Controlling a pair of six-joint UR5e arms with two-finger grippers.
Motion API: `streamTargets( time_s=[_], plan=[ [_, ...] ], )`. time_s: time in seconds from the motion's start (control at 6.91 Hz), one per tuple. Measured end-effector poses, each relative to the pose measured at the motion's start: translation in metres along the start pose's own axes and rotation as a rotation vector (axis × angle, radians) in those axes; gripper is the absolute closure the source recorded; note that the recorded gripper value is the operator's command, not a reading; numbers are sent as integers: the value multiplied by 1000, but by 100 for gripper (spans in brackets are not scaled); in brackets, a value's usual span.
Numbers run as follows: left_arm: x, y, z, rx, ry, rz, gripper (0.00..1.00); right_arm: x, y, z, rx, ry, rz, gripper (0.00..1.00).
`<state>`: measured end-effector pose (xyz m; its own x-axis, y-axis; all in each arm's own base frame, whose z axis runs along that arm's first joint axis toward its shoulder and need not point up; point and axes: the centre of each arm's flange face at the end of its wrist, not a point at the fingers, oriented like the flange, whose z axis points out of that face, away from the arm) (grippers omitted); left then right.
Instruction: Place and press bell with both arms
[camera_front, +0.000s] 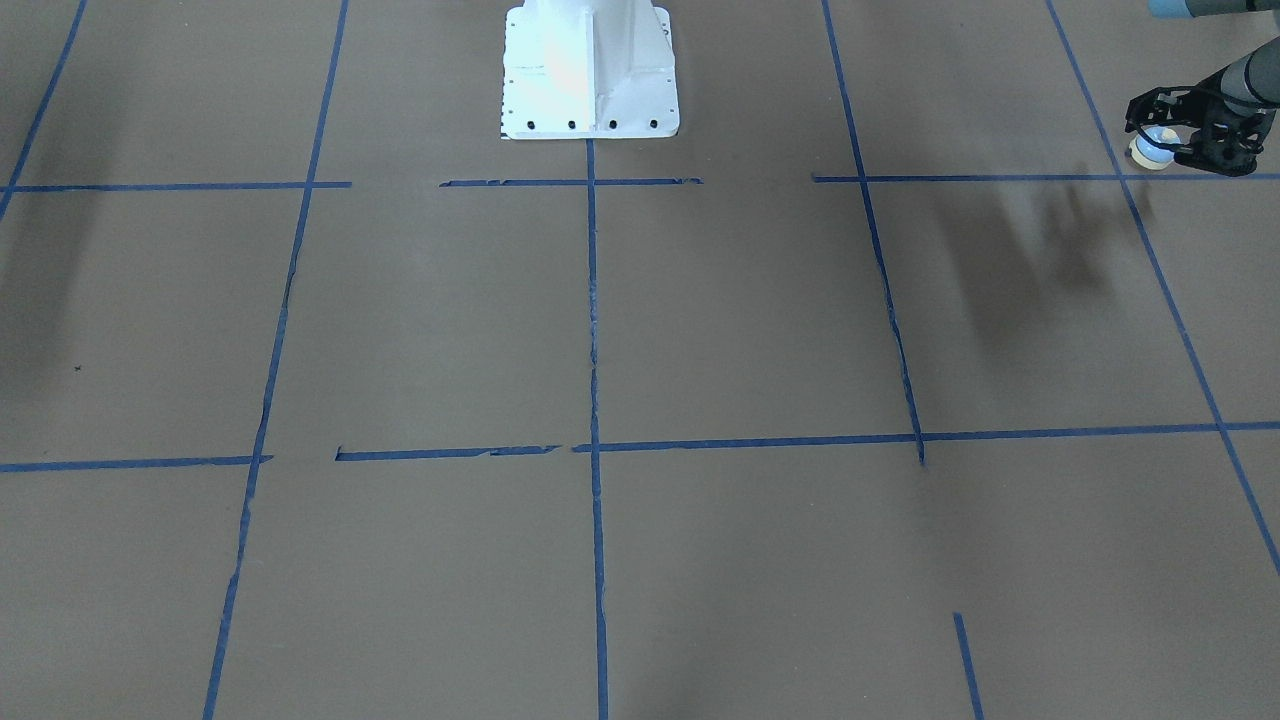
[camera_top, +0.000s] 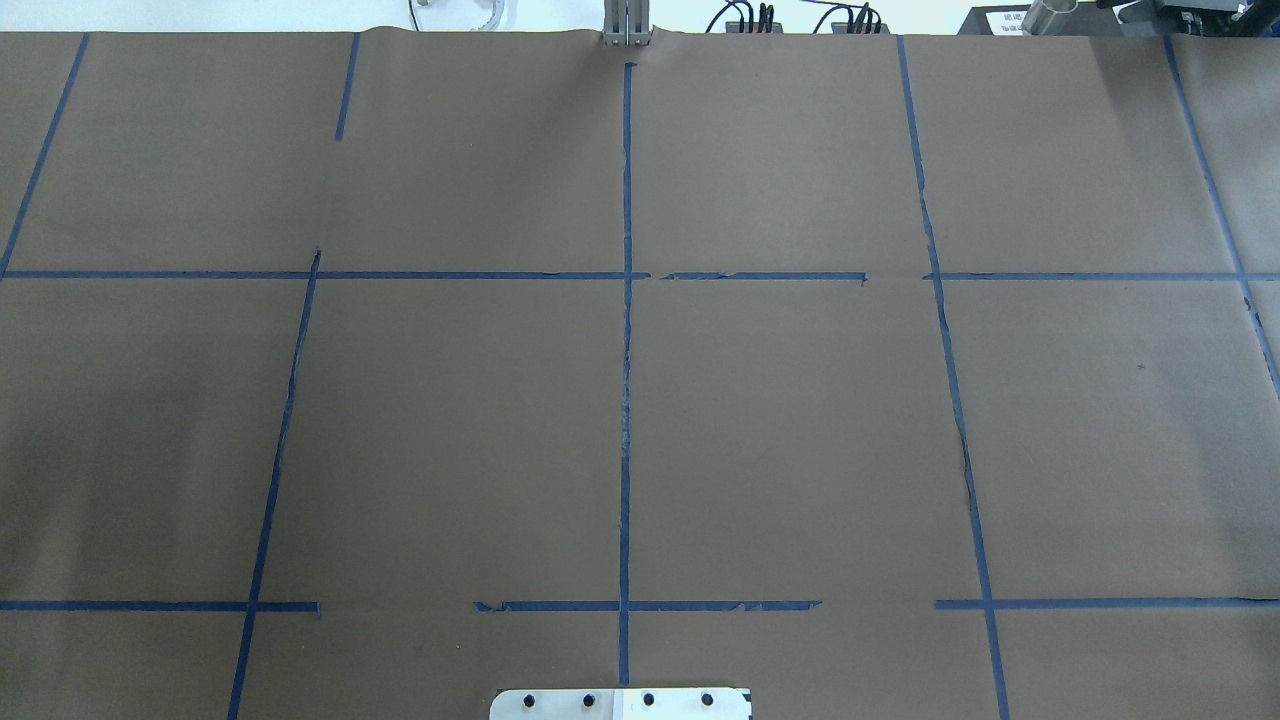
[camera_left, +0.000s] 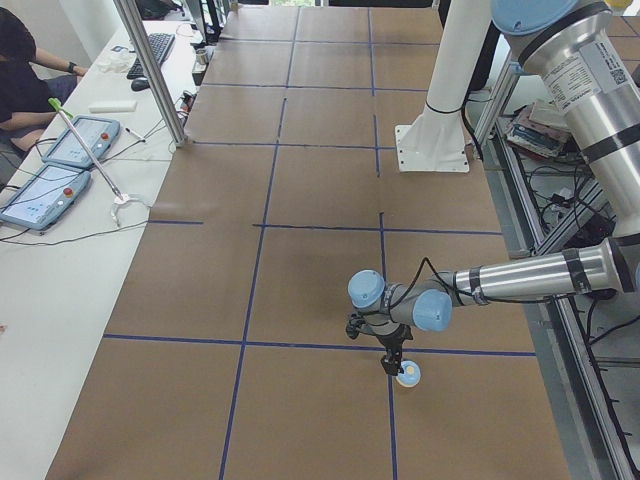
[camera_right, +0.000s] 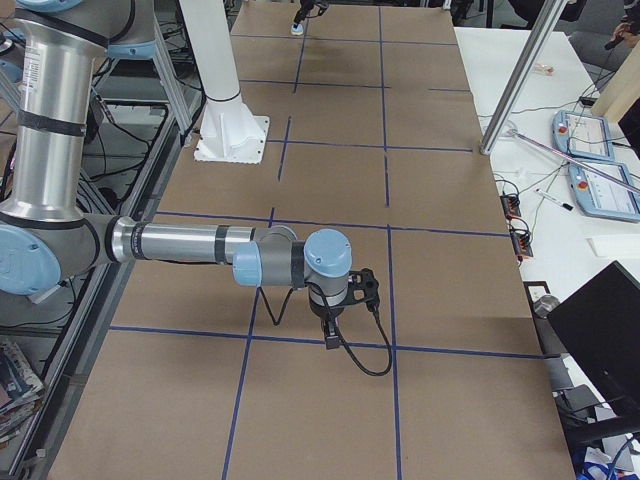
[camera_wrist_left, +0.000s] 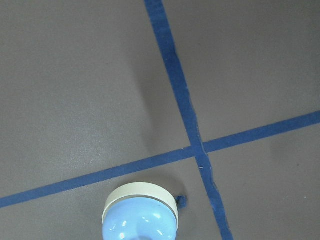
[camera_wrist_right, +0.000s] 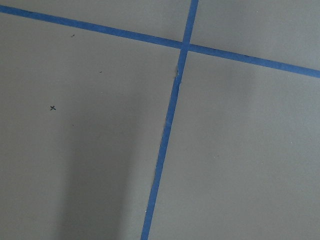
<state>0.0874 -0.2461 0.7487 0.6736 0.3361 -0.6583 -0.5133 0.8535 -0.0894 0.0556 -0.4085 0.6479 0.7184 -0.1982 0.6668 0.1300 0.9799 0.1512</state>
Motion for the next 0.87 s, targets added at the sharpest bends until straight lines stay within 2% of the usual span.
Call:
streamTargets(
  time_s=[0.43,0.87],
  plan=[
    [-9,1,11,-21,-45,-3,0,0,0,0,0,1,0,0],
    [-14,-9,20,-24,-52,5,0,0,-1,0,1,2,0,0]
  ],
)
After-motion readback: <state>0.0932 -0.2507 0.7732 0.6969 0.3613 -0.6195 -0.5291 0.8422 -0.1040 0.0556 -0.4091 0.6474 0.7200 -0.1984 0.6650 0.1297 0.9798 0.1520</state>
